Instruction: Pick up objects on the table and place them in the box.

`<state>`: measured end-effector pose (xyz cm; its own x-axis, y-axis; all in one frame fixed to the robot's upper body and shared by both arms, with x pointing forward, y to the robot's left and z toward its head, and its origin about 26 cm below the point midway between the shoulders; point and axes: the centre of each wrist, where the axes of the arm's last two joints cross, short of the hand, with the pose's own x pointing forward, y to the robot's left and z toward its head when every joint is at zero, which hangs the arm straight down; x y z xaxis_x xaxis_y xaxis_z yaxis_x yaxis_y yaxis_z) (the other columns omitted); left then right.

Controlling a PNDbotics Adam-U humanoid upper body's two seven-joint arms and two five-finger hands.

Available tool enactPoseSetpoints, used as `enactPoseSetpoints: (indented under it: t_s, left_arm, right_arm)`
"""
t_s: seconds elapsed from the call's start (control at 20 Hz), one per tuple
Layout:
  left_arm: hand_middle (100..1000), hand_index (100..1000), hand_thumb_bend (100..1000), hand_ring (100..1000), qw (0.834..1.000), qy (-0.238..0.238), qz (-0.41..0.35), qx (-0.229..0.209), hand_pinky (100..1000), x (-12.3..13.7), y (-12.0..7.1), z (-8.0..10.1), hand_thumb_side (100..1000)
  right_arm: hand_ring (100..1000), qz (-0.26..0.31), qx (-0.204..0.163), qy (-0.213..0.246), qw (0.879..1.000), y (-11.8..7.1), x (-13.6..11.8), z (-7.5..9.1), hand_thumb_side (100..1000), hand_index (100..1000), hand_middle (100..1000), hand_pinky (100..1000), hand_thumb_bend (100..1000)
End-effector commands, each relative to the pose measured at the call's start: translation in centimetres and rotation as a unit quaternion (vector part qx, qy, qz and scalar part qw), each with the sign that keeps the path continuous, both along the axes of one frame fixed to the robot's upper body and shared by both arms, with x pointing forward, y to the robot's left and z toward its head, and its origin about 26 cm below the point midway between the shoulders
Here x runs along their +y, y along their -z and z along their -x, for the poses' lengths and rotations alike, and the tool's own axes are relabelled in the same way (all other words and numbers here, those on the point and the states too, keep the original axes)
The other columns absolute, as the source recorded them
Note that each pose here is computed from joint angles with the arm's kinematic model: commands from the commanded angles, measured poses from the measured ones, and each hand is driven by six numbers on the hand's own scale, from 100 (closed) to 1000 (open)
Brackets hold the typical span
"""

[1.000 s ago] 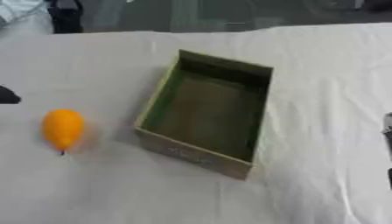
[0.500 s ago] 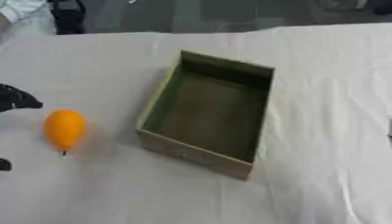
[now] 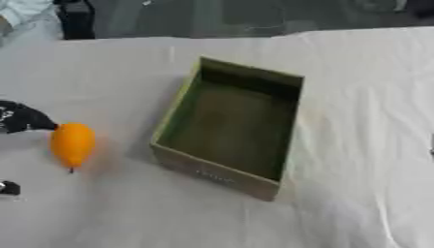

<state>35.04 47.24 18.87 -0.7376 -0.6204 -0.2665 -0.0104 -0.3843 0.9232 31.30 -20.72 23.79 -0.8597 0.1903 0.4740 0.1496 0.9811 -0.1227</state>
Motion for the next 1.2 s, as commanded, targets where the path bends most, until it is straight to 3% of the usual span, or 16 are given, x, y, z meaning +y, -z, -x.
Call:
enactPoseSetpoints:
  t_s: [0.05, 0.25, 0.45, 0.85, 1.0, 1.2]
  left_arm:
    - [835, 999, 633, 893, 0.999, -0.014, -0.01, -0.03, 828, 1.1, -1.7, -0.1, 579]
    - [837, 964, 617, 890, 0.999, -0.026, -0.015, -0.033, 823, 1.6, -1.0, -0.4, 526]
    - [842, 882, 627, 894, 0.999, -0.034, -0.023, -0.028, 830, 1.9, -0.2, -0.7, 559]
    - [818, 967, 591, 876, 0.999, -0.042, -0.004, -0.033, 833, 2.1, 0.5, -1.2, 572]
    - [821, 955, 576, 878, 0.998, -0.042, 0.008, -0.041, 840, 2.2, 0.0, -1.1, 579]
    - [825, 949, 557, 880, 0.996, -0.04, 0.028, -0.079, 838, 2.1, -2.1, -0.7, 571]
  right_arm:
    - [835, 0.002, -0.017, -0.007, 1.0, -0.8, 0.1, 0.3, 678, 781, 567, 547, 278]
    - [835, 0.003, -0.017, -0.009, 1.0, -0.9, 0.2, 0.3, 679, 781, 566, 547, 279]
    - [835, 0.002, -0.017, -0.01, 1.0, -0.9, 0.2, 0.3, 678, 781, 565, 547, 277]
    - [836, 0.003, -0.016, -0.011, 1.0, -1.0, 0.2, 0.3, 678, 781, 564, 546, 278]
    - [836, 0.006, -0.015, -0.012, 1.0, -0.9, 0.2, 0.3, 681, 780, 562, 545, 286]
    - [837, 0.008, -0.013, -0.013, 1.0, -0.9, 0.2, 0.4, 682, 781, 562, 545, 287]
